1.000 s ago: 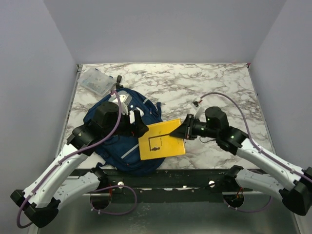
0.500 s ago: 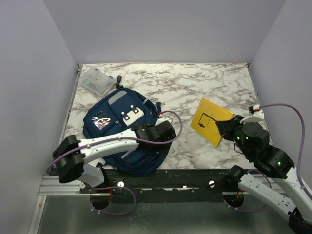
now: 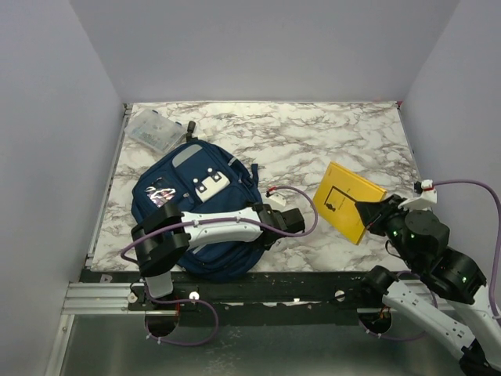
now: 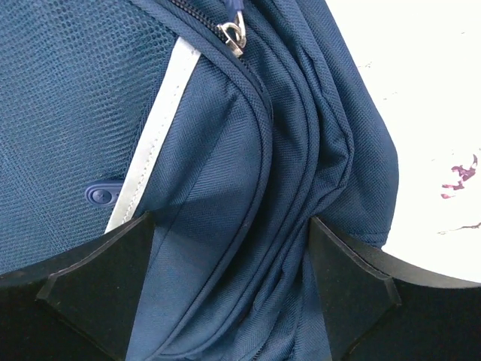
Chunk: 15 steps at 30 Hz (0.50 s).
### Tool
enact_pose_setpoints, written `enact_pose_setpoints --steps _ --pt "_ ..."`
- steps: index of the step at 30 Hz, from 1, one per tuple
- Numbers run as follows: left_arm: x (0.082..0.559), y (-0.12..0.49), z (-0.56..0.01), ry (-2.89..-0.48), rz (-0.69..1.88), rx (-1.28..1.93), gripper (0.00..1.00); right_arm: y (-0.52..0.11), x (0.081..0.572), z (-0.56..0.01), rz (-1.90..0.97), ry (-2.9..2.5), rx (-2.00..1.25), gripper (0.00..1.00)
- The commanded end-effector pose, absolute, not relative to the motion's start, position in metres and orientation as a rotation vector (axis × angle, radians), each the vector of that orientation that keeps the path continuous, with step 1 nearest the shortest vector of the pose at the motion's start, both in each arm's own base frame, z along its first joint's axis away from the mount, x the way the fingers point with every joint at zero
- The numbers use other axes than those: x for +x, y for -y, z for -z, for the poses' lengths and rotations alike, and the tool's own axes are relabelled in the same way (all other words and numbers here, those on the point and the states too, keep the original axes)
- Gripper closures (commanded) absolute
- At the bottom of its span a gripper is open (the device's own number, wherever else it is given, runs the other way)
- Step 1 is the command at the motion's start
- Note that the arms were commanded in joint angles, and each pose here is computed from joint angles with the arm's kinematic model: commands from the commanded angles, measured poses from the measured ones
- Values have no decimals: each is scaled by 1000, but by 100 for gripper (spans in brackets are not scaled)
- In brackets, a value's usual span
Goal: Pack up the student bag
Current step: Place the book in the student bag.
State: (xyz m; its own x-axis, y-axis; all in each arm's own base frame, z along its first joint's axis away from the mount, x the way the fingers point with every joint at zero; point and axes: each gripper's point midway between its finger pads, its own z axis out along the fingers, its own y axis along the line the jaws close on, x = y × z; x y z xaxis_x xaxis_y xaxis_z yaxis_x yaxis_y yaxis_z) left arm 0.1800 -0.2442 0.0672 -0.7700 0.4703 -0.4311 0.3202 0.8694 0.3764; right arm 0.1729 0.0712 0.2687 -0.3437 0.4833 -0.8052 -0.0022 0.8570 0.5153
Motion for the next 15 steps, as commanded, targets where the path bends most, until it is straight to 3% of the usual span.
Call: enact_pose_setpoints --steps 1,2,3,7,8,15 --pt "187 231 -56 -2499 -529 643 16 -86 175 -285 -622 -1825 350 99" --pt "186 234 -53 -2512 -538 653 18 -89 175 -283 -631 -1833 343 99" --pt "185 235 -51 -2526 -554 654 28 -91 175 -281 -637 -1848 342 100" --pt "188 238 -52 -2514 -549 616 90 -95 169 -267 -664 -1901 360 99" --pt "190 239 -57 -2500 -546 615 100 -97 168 -269 -687 -1893 358 99" --pt "202 252 -126 -2433 -299 559 100 -109 161 -267 -778 -1932 387 100"
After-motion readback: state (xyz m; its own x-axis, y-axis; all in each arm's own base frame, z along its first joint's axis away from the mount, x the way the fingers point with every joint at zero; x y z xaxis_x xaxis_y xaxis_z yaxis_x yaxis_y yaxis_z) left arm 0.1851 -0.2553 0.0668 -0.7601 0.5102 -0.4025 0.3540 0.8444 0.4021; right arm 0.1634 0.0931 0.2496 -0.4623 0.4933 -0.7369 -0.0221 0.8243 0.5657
